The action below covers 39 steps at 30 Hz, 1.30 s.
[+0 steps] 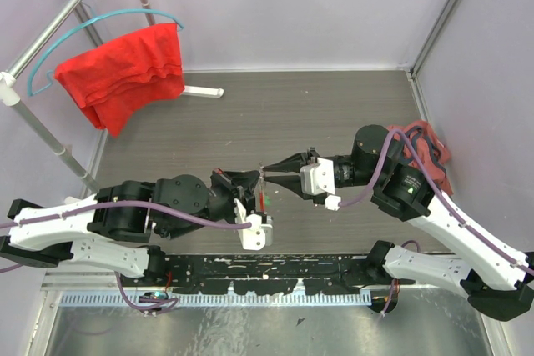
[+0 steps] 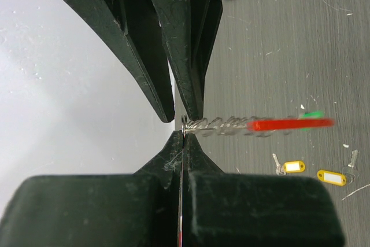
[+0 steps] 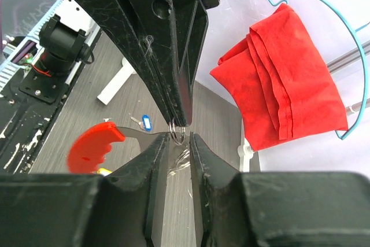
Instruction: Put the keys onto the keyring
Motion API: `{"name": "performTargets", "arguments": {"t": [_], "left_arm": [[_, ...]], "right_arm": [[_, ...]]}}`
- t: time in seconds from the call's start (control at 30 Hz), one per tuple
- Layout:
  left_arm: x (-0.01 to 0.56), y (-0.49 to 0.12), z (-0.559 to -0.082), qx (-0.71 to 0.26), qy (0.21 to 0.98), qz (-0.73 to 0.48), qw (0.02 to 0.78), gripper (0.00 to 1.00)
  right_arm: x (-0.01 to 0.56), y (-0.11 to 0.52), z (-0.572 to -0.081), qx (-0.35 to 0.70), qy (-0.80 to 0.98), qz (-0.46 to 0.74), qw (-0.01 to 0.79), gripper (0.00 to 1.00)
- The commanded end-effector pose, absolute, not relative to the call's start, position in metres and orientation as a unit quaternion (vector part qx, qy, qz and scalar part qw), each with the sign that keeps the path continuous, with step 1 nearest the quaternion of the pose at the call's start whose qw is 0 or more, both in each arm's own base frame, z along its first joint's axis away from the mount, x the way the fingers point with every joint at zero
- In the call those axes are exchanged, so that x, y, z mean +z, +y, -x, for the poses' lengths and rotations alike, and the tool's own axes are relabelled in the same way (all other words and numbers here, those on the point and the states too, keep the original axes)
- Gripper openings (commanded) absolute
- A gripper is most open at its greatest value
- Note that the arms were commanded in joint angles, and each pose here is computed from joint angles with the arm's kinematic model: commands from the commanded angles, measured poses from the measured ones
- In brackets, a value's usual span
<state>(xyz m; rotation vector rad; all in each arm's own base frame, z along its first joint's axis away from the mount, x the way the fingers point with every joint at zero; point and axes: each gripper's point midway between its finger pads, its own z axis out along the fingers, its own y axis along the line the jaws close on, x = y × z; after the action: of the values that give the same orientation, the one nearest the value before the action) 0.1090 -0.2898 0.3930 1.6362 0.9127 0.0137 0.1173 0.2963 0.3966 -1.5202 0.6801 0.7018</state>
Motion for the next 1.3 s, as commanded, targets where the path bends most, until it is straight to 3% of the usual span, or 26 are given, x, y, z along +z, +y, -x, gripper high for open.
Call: {"name": "performTargets", "arguments": {"t": [0.0, 0.4, 0.57, 0.67, 0.7, 0.8, 0.9, 1.1, 1.27], "left_arm": [[0.402, -0.295, -0.107, -0.009, 0.391, -0.689, 0.610, 0.00], [0.408, -0.294, -0.105, -0.022, 0.392, -0.679, 0.620, 0.00], [0.407, -0.294, -0.105, -0.023, 0.393, -0.678, 0.620, 0.00], [0.408, -0.293, -0.106, -0.024, 0.395, -0.675, 0.623, 0.00], [0.409, -0.293, -0.105, -0.026, 0.394, -0.673, 0.625, 0.01], [0.414, -0.291, -0.104, -0.037, 0.394, -0.663, 0.636, 0.20], [0.424, -0.286, -0.102, -0.054, 0.389, -0.650, 0.651, 0.31], [0.447, -0.278, -0.096, -0.120, 0.400, -0.594, 0.687, 0.40], [0.459, -0.275, -0.083, -0.191, 0.394, -0.559, 0.704, 0.39]], "right_arm": [[0.417, 0.298, -0.113, 0.312, 0.271, 0.650, 0.637, 0.26], [0.416, 0.302, -0.116, 0.316, 0.275, 0.649, 0.635, 0.23], [0.418, 0.304, -0.115, 0.327, 0.280, 0.645, 0.632, 0.04], [0.422, 0.303, -0.116, 0.333, 0.293, 0.636, 0.632, 0.01], [0.424, 0.303, -0.116, 0.334, 0.296, 0.633, 0.633, 0.01], [0.430, 0.298, -0.114, 0.331, 0.294, 0.627, 0.640, 0.01], [0.435, 0.294, -0.111, 0.329, 0.285, 0.620, 0.652, 0.01], [0.448, 0.288, -0.101, 0.340, 0.262, 0.609, 0.668, 0.01], [0.456, 0.286, -0.096, 0.344, 0.248, 0.605, 0.674, 0.01]]}}
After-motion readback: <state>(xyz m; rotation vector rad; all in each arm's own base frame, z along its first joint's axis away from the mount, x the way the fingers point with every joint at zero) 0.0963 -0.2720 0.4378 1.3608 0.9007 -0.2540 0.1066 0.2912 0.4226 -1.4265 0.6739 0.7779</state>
